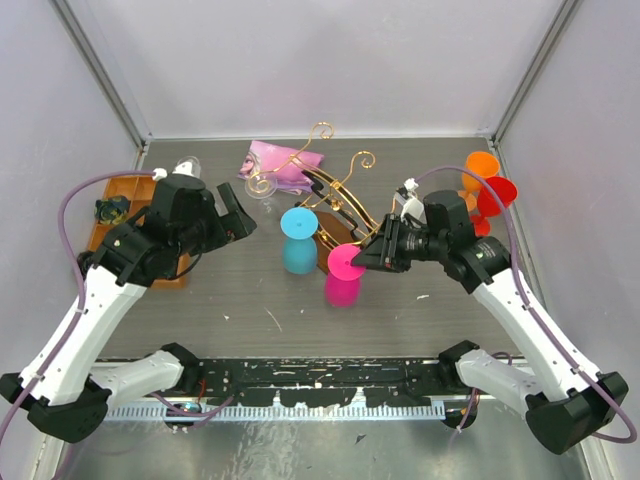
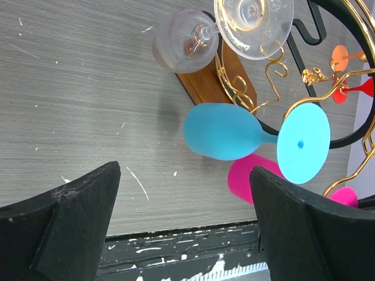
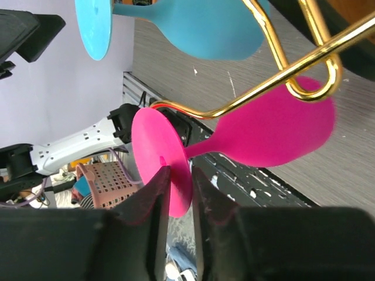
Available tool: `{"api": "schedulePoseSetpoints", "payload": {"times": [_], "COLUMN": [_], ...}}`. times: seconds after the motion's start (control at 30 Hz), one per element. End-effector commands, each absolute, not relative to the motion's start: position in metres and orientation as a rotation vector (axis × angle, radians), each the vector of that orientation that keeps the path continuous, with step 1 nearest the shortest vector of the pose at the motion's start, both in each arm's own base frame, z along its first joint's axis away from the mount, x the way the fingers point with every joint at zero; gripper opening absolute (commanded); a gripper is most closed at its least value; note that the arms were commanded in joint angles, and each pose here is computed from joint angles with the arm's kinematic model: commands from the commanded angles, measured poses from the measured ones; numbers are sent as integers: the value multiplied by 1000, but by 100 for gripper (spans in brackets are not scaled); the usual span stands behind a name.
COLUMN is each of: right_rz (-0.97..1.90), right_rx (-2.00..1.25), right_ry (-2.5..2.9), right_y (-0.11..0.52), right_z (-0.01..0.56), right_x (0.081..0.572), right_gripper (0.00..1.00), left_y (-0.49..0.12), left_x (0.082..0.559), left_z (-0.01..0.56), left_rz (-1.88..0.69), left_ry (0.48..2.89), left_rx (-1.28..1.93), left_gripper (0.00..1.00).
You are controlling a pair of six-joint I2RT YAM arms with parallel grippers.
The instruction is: Take the wine glass off the wine glass rack
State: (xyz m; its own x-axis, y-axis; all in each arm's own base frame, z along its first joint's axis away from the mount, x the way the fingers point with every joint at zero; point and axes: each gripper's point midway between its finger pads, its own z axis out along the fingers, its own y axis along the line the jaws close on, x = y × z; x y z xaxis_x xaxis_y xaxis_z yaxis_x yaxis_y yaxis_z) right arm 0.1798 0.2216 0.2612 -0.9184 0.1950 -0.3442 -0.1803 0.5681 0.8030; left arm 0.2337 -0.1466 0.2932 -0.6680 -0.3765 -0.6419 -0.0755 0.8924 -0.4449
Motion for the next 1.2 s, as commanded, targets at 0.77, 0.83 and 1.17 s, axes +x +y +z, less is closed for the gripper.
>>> {"api": "schedulePoseSetpoints", "payload": {"times": [0.77, 0.83, 1.17], "right_rz": [1430, 1415, 1417], "right_rx": [42, 44, 65], "right_ry": [2220, 2211, 2149], "right_y": [243, 243, 245], "right_z": [298, 298, 314], "right_x": [205, 208, 219], "right_gripper": [1, 1, 1], "left_y": [-139, -140, -137], "left_x": [224, 224, 222], "left_z": [294, 294, 293], "left_rz": [-507, -508, -499], "left_ry": [2243, 2246, 2249], "left_rx": [-332, -333, -332], "left_gripper": [99, 99, 99]}}
